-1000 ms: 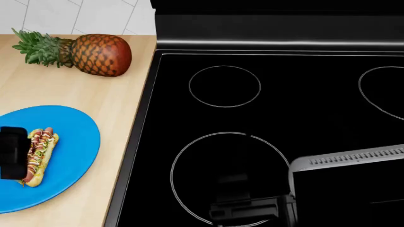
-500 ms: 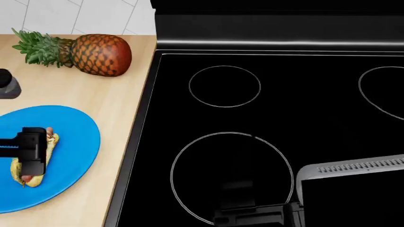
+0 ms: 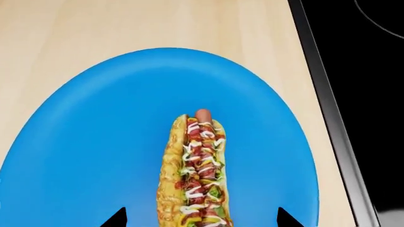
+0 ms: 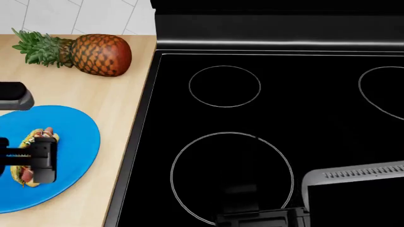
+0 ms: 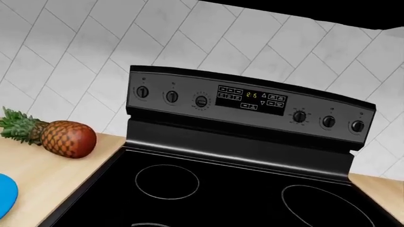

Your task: Pick the hot dog from the counter and place it in the microwave.

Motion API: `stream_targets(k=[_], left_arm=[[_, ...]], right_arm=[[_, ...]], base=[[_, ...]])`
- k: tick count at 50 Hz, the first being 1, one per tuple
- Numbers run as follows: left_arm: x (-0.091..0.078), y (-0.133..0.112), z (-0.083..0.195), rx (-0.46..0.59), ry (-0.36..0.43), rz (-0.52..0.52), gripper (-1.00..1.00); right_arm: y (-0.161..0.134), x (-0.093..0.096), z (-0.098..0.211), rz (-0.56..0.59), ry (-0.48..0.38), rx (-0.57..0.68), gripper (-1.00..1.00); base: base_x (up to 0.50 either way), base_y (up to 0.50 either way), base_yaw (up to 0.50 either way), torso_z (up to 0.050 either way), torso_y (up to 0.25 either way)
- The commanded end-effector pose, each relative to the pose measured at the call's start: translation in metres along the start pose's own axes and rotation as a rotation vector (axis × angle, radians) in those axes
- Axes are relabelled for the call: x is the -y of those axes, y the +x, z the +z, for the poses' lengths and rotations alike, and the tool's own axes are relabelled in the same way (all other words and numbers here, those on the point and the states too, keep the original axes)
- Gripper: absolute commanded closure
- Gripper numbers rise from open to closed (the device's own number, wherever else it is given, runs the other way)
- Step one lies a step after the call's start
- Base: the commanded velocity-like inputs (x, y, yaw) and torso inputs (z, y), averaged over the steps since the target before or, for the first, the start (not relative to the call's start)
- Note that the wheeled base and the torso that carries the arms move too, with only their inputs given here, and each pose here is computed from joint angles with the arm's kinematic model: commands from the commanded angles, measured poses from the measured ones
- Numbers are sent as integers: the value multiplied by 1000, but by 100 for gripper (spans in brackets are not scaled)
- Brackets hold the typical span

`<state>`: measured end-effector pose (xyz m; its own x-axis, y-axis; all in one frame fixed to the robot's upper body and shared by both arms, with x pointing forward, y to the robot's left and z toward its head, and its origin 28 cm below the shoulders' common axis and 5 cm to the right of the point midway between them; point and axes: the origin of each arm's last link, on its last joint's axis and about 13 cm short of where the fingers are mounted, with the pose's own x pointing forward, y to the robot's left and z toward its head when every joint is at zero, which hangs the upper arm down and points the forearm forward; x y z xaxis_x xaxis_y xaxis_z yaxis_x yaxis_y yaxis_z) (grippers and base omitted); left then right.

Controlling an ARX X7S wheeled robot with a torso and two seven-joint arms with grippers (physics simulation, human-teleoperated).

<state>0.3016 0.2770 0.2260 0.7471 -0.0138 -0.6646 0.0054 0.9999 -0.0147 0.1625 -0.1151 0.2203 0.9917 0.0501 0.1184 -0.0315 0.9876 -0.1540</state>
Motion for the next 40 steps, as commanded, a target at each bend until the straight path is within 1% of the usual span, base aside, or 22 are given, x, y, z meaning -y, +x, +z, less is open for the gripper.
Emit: stream_targets(k=[1,24,25,32,40], left_arm=[[1,9,-4,-17,4,5,-100],[2,16,-6,-23,9,23,-100],[2,16,-6,-23,9,23,100],[1,16,-7,-11,-4,22,100],[2,15,-6,-5,1,24,100]], right_arm=[[-2,0,0,-5,4,-5,-100],[-3,0,1,-4,7,-6,-100],[-3,0,1,-4,7,-7,-100],[-3,1,0,-5,6,-8,-100],[-3,0,1,-5,7,-6,-100]], base=[[0,0,0,0,0],[0,0,0,0,0],[0,0,0,0,0],[0,0,0,0,0],[0,0,0,0,0]])
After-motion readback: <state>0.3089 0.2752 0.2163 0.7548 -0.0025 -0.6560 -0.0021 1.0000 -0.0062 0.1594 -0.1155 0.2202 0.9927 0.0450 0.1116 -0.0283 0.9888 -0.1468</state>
